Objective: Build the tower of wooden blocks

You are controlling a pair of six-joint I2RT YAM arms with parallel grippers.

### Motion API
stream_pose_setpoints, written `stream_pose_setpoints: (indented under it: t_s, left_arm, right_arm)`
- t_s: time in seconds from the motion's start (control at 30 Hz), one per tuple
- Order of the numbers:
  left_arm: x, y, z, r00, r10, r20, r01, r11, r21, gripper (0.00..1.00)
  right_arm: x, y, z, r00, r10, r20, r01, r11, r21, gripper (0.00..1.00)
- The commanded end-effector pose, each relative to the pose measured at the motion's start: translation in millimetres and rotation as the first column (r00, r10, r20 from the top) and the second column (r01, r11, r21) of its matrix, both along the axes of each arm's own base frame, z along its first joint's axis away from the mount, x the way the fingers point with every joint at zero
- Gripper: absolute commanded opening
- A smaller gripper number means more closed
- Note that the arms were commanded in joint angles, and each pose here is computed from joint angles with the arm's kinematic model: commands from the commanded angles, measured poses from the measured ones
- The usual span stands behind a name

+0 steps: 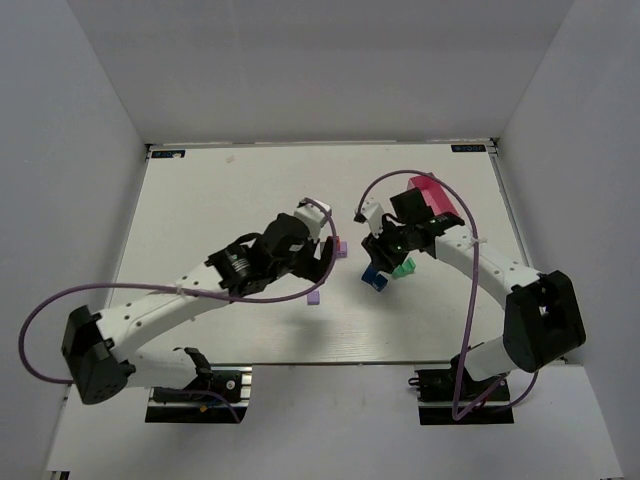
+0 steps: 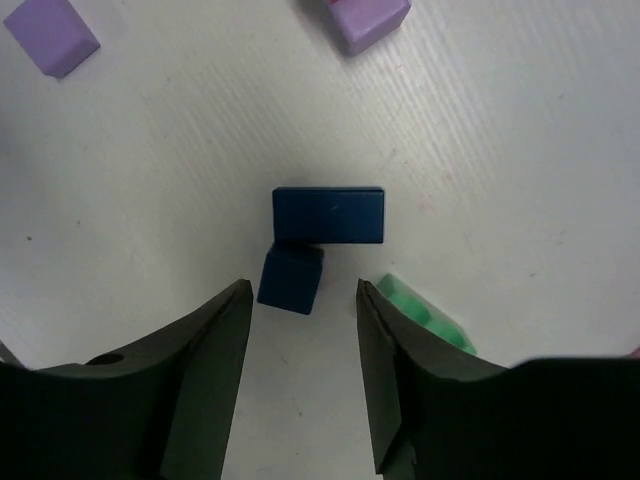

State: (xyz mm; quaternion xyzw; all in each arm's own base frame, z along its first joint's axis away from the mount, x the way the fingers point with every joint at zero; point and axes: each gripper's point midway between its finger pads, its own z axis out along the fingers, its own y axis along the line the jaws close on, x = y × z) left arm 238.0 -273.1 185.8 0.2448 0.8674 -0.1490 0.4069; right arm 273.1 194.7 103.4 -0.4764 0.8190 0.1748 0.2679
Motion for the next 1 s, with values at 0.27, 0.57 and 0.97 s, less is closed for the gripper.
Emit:
stream_pose_setpoints:
  t_s: [0.27, 0.57, 0.97]
  left_arm:
    - [16.2, 23.6, 2.8, 0.991, 0.008, 0.135, -0.019, 0.997, 0.080, 0.94]
    - [7.8, 28.0, 1.5, 0.990, -0.015, 0.140, 0.006, 0.998, 0.059, 0.90]
    - [4.3, 27.5, 10.3, 0.988, -0.024, 0.155, 0.021, 1.000, 0.024, 0.89]
  right_arm:
    - [-5.7, 0.1, -23.1, 0.998, -0.062, 0.002, 0.062, 0.995, -0.081, 0.66]
    - [-8.3, -8.2, -44.3, 0.996, -0.090, -0.020, 0.086, 0.984, -0.154, 0.63]
    - [-15.5, -6.5, -57.6, 0.994, -0.080, -0.069, 0.065, 0.980, -0.188, 0.61]
